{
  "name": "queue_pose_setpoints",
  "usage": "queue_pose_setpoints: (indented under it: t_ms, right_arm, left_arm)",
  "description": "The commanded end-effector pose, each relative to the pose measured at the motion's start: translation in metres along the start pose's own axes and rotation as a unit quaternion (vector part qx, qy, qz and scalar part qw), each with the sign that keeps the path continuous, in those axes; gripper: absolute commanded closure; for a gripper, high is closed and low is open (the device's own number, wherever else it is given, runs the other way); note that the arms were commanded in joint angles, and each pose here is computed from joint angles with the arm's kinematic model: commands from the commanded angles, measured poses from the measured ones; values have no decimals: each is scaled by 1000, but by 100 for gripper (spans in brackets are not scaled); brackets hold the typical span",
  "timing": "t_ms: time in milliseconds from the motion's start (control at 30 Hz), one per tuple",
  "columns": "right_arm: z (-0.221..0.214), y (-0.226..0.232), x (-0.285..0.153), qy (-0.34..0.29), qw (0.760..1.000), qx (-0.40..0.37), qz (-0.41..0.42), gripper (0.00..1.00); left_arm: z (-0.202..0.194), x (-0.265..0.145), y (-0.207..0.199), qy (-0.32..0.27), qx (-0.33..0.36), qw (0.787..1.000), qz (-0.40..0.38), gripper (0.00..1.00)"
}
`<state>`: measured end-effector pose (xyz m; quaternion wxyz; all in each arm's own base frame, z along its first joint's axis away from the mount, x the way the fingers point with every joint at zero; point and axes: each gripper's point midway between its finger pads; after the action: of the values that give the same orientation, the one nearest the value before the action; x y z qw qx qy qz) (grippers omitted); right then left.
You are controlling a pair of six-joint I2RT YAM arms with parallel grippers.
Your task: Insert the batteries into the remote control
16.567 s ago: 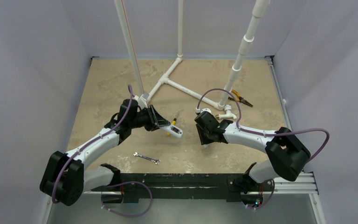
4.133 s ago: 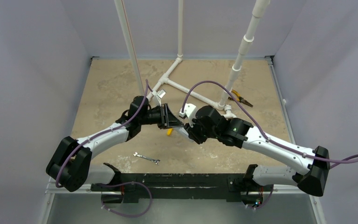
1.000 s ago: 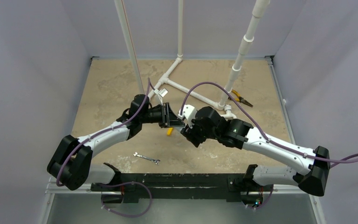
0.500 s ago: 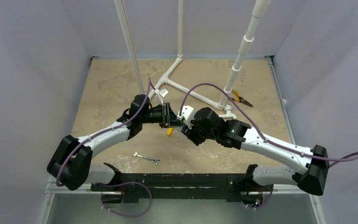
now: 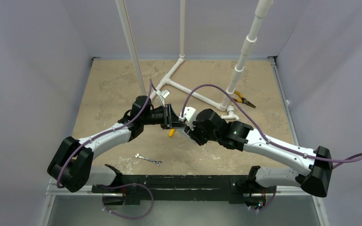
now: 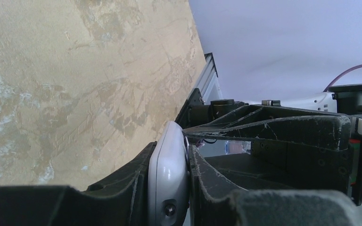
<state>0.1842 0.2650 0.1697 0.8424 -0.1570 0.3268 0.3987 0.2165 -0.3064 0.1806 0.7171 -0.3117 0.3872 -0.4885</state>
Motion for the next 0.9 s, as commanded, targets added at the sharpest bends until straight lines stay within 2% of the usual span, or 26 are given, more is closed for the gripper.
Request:
queue_pose_setpoints:
  t_ms: [0, 867]
  right_arm:
    - [7, -3, 1, -16, 1000, -5, -11, 72]
    - [19, -1, -7, -40, 999, 0, -3, 77]
  left_arm:
    - [11, -4, -26, -16, 35, 998, -40, 100]
    - [10, 2, -9, -9, 20, 1000, -6, 100]
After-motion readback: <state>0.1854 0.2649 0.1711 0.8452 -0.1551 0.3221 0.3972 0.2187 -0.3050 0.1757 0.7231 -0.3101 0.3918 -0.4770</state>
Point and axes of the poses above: each gripper's point midway between its finger pads, its own x axis out along the fingers, its own y axis along the line the jaws close on, z = x × y, and after that the axes turned 8 degrees about x, right-handed
